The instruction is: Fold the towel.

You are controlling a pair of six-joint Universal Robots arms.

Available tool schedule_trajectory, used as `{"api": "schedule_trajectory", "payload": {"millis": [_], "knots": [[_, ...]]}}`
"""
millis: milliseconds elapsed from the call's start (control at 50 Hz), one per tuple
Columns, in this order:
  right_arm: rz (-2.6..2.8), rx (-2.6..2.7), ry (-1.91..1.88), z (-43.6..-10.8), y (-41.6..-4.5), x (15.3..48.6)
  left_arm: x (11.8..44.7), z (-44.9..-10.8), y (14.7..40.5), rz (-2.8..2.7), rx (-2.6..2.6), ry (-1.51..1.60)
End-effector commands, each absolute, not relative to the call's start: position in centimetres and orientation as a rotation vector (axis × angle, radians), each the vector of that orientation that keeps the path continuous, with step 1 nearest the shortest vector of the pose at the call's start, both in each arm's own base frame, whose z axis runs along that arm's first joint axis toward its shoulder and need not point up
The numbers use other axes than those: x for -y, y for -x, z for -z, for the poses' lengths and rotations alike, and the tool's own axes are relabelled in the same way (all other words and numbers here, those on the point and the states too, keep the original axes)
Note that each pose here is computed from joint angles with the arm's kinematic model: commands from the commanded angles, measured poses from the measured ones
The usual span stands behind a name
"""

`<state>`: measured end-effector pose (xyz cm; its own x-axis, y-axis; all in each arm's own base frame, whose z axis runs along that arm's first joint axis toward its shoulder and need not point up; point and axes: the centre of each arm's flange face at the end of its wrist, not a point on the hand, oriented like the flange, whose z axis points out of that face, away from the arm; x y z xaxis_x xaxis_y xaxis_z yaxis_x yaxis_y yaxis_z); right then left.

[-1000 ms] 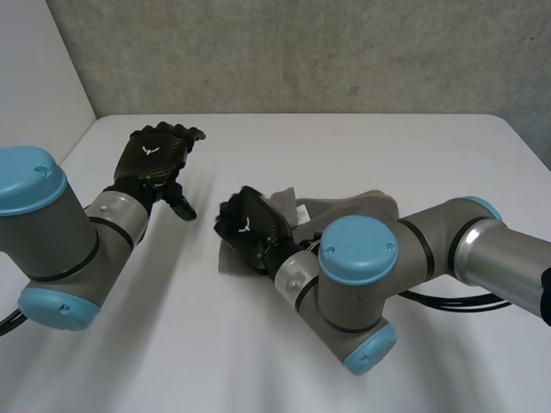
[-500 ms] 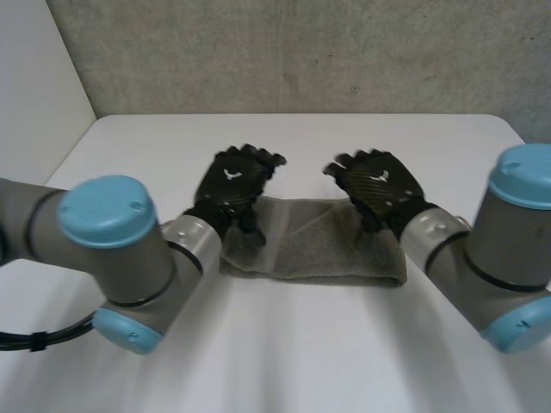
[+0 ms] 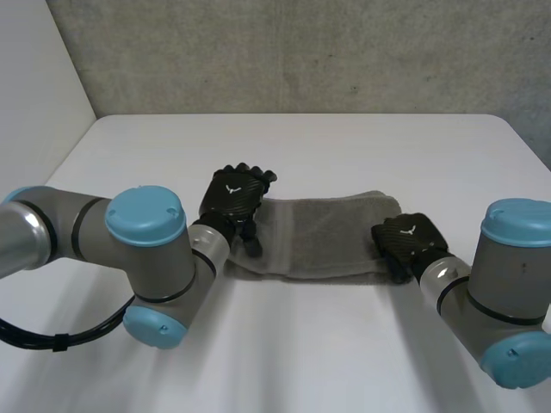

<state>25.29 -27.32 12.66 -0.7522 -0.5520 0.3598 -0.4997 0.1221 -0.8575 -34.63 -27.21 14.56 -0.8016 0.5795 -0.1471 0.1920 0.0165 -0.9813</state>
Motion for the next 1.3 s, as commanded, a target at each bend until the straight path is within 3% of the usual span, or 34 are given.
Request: {"api": "schedule_trajectory", "payload": {"millis": [20,60,160,180,260,420,540,700,800,920,960,1140,1300], "knots": [[2.0,-2.297,1.427,-14.8,-25.4,28.4,26.1,-17.7,33.8,-1.882,1.964,0.776],[2.047,-2.226,1.539,-15.5,-26.3,28.0,26.0,-18.3,33.7,-1.895,1.953,0.772],[2.242,-1.716,1.846,-17.7,-34.0,23.8,26.3,-20.2,32.5,-1.952,1.936,0.732],[2.243,-1.715,1.847,-17.7,-34.0,23.8,26.6,-21.1,31.8,-1.982,1.93,0.706],[2.299,-1.323,2.0,-16.2,-38.8,20.3,27.6,-22.5,30.1,-2.04,1.936,0.649],[2.138,-0.913,2.182,-11.7,-42.2,15.5,29.5,-24.5,26.3,-2.145,1.965,0.536],[2.1,-0.901,2.164,-11.4,-42.3,15.0,30.1,-24.4,25.0,-2.155,1.997,0.497],[2.033,-1.108,1.925,-13.1,-41.6,15.6,29.9,-24.0,25.4,-2.104,1.984,0.464],[2.053,-1.366,1.599,-17.2,-38.5,19.1,29.9,-24.3,25.9,-2.08,1.951,0.414],[2.014,-1.531,1.361,-19.1,-36.2,20.5,29.8,-23.8,27.4,-2.014,1.905,0.366],[1.963,-1.697,1.199,-19.5,-34.2,22.4,29.5,-23.4,28.2,-1.987,1.897,0.374],[1.775,-1.923,0.929,-19.3,-32.2,25.1,27.4,-18.3,31.6,-1.807,1.981,0.49],[1.587,-2.059,0.926,-15.0,-33.3,26.4,26.4,-14.1,32.7,-1.721,2.069,0.601]]}}
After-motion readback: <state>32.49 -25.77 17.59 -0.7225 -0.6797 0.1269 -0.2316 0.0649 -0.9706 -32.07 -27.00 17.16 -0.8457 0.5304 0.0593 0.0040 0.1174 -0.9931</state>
